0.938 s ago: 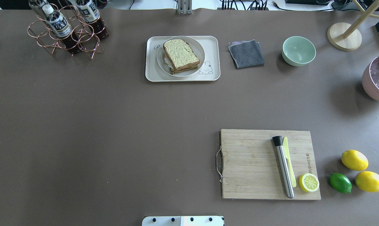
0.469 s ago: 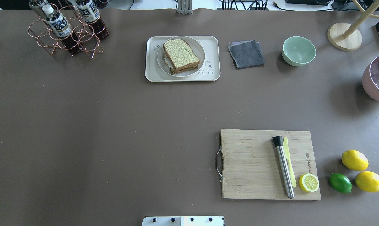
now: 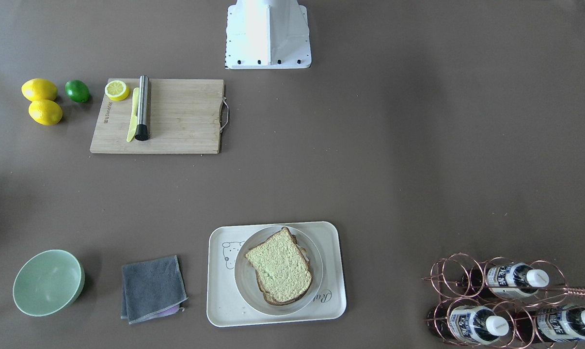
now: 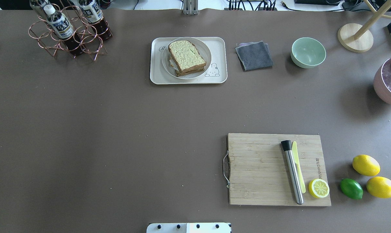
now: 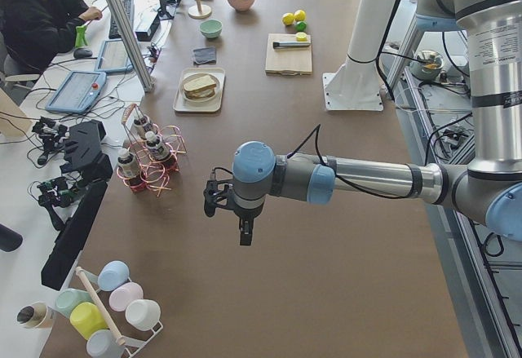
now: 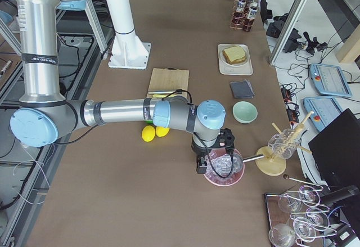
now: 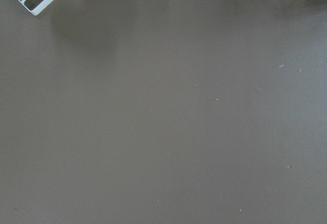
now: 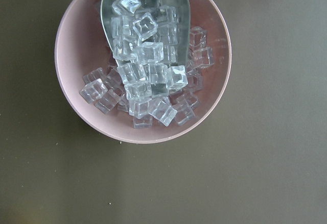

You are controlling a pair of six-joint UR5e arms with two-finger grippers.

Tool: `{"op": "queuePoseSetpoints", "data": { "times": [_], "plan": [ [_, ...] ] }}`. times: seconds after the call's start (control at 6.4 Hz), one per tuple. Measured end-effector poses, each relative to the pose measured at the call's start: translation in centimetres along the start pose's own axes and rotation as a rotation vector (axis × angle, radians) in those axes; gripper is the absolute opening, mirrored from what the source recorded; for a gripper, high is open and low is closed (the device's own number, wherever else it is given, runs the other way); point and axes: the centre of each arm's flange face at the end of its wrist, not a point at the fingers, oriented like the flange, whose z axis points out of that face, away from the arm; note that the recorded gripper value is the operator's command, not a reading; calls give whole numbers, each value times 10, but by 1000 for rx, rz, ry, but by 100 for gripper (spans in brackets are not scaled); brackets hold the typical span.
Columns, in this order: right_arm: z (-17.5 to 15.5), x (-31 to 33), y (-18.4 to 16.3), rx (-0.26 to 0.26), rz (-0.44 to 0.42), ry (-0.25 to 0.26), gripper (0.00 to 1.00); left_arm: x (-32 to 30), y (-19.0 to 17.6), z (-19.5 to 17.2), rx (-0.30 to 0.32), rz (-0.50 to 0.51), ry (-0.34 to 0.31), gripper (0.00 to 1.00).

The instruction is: Make sandwich and place on tray

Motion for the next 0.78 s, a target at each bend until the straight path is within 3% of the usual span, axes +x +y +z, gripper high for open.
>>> {"op": "queuePoseSetpoints", "data": {
  "times": [0.78],
  "plan": [
    [7,9,12,-14,31,3,99,-19,-8,4,-16,3,-15,98]
  ]
}}
